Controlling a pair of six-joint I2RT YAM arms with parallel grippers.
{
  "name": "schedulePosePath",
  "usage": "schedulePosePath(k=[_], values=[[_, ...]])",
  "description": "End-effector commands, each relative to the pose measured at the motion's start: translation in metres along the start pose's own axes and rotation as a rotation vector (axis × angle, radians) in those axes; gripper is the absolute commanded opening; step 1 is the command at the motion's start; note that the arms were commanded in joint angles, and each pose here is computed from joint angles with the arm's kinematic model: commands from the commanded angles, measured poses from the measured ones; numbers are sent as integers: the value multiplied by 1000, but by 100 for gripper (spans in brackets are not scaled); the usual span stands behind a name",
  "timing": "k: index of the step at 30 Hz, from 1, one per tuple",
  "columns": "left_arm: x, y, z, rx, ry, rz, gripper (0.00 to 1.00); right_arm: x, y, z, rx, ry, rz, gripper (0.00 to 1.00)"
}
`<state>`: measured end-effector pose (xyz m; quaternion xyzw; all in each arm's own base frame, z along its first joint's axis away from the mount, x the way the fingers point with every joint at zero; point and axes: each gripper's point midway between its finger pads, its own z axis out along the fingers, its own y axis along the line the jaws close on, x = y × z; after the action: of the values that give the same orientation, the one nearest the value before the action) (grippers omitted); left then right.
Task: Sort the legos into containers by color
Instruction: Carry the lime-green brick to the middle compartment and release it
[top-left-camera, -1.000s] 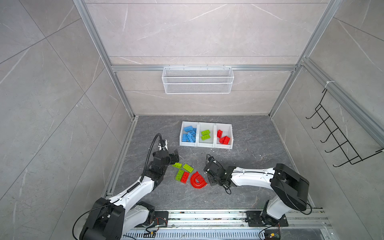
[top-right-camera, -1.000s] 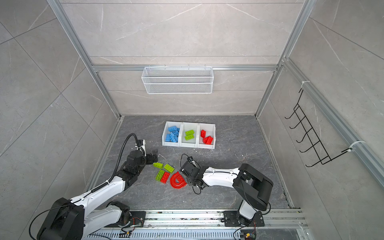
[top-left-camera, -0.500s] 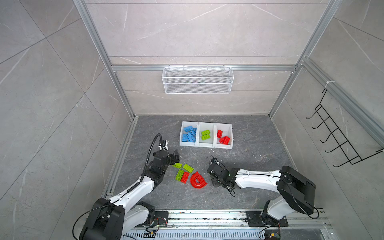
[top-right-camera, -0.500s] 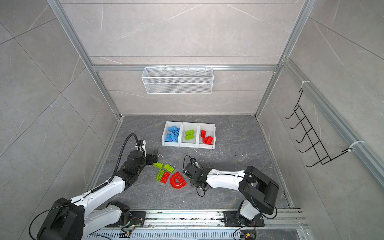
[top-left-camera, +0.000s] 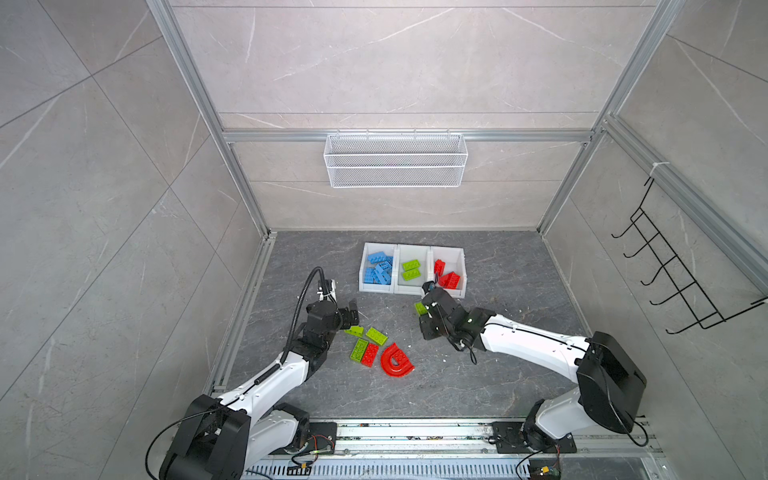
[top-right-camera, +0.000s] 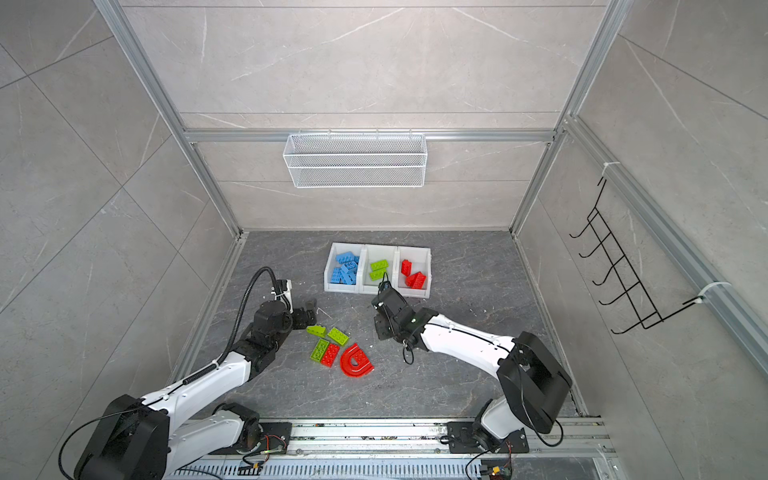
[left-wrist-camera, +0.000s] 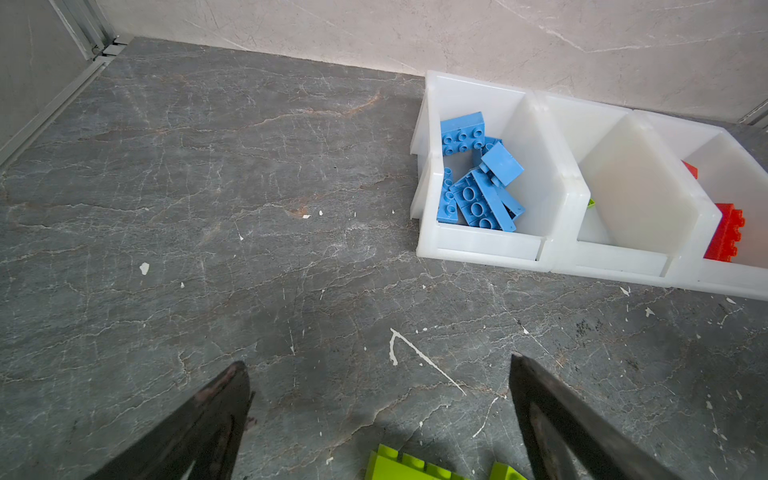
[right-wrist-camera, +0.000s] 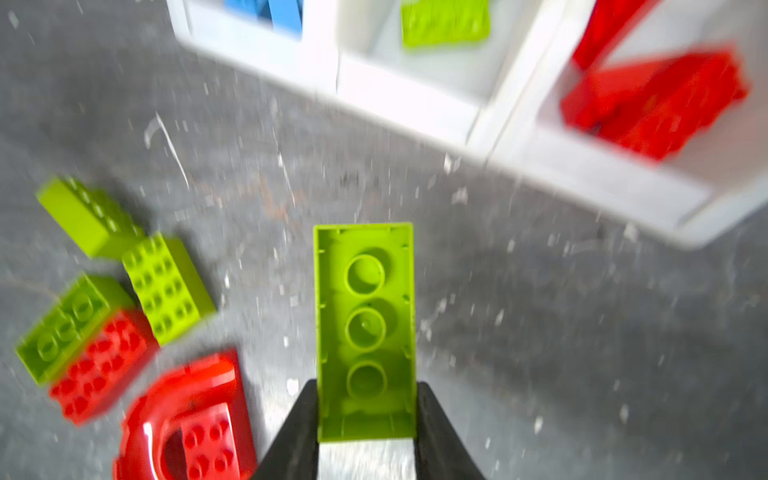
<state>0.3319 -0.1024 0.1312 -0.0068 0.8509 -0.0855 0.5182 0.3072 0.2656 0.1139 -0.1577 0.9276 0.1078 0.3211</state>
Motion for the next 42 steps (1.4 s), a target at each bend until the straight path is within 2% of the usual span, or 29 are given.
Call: schedulePosePath(k=[1,12,23,25,27,28,30,35,38,42], values=[[-15,-1,-3,6,-49,-12,99,-35,1,8,-39,-43,-35,26],[-16,-4,-2,21,-52,-19,99,-113,-27,61,-56,-90,33,26],[-17,-2,-4,14,-61,-16,99,-142,-46,93,-49,-71,78,33],[-17,-3,-5,18,-64,-18,99,-143,-49,94,-61,-70,92,38],[-17,-2,-5,17,-63,-19,99,-144,-49,94,-66,-57,86,54],[-16,-2,-4,16,-59,-16,100,-143,-48,94,-69,-46,80,61],[-16,-3,-3,18,-57,-17,99,-142,-47,89,-76,-38,73,67],[-17,-2,-5,12,-63,-18,99,-132,-39,55,-132,-47,53,68],[-19,-1,-7,10,-70,-21,99,-113,-27,27,-184,-40,24,68],[-21,-2,-9,15,-75,-25,99,-71,-1,-6,-217,-10,-107,68]])
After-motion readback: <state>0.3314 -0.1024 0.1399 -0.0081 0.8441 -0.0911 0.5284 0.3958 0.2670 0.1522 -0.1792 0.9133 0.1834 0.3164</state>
